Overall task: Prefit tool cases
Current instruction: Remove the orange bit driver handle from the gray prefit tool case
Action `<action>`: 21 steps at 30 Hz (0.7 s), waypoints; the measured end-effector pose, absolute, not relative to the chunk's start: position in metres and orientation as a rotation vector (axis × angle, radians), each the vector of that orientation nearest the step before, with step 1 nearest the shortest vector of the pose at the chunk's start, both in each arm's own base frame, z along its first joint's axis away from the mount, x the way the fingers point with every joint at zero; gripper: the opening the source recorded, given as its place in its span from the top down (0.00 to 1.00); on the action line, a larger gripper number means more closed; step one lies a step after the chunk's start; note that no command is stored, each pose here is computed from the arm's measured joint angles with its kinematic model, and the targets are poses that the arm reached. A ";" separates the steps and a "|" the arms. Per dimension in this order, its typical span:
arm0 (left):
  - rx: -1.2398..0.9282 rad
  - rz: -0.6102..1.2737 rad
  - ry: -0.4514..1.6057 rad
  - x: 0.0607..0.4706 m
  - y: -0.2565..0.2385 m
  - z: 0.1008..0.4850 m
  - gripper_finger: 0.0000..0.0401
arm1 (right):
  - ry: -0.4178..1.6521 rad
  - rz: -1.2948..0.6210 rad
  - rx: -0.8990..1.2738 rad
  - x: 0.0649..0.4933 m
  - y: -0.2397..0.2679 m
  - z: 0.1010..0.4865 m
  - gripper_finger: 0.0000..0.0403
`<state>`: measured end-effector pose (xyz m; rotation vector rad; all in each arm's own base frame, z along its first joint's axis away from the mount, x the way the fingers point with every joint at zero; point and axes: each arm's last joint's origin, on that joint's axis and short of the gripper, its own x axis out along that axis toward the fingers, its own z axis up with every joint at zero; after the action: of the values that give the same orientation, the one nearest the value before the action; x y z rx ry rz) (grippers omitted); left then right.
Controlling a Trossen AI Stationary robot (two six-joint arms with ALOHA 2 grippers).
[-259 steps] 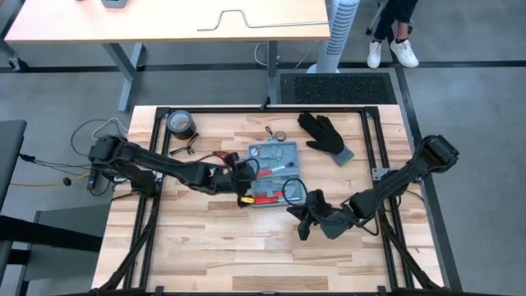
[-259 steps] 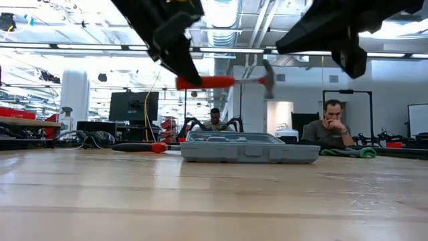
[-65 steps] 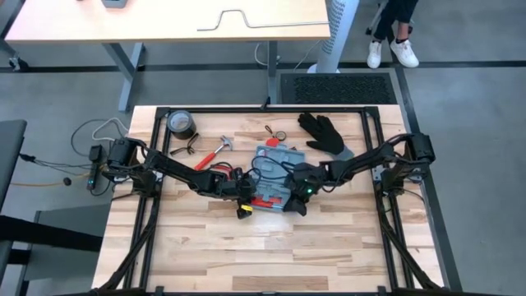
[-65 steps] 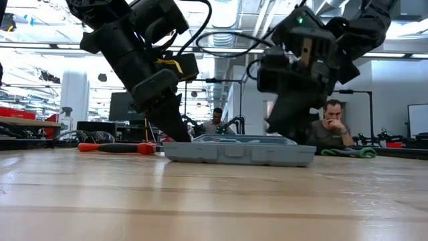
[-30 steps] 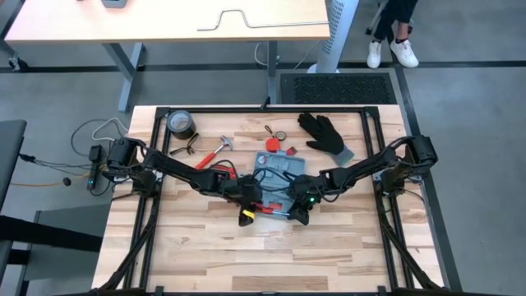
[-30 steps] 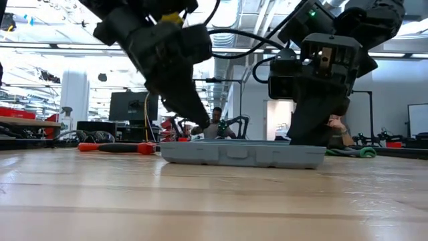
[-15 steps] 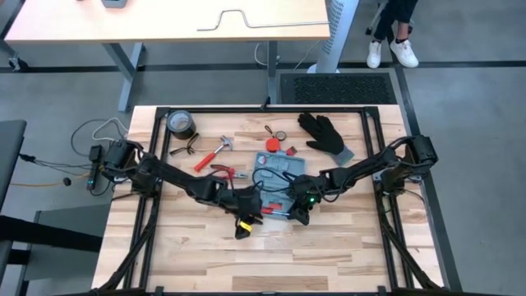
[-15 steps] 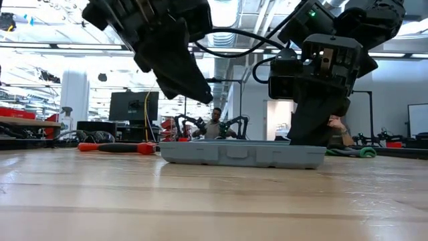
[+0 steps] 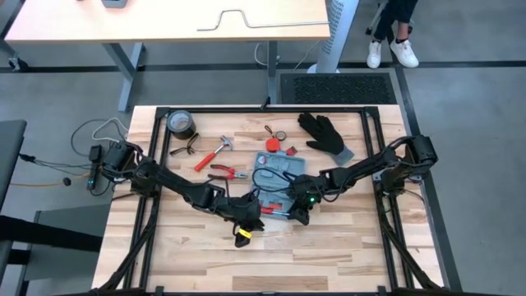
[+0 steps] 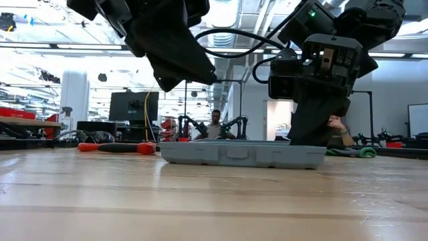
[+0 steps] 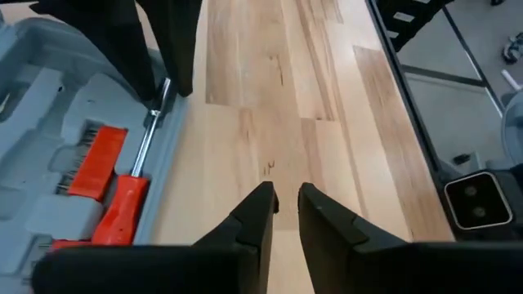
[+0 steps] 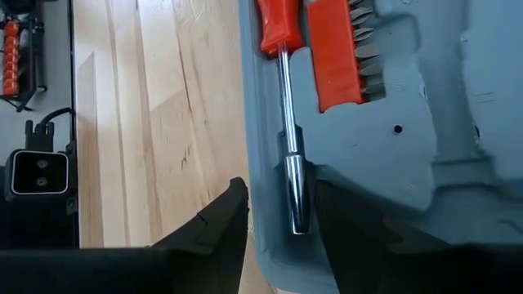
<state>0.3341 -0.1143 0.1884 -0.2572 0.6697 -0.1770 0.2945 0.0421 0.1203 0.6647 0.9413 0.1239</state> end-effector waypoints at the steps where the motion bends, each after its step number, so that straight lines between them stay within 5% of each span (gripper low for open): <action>1: -0.261 -0.175 0.678 0.333 -0.115 0.188 0.87 | 0.940 0.121 0.668 0.295 0.041 0.120 0.62; 21: -0.310 -0.077 0.797 0.326 -0.113 0.177 0.87 | 0.928 0.105 0.669 0.296 0.035 0.120 0.62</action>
<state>0.3265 -0.1131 0.1768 -0.3097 0.7967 -0.0773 0.2956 0.0353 0.1201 0.6687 0.9283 0.1045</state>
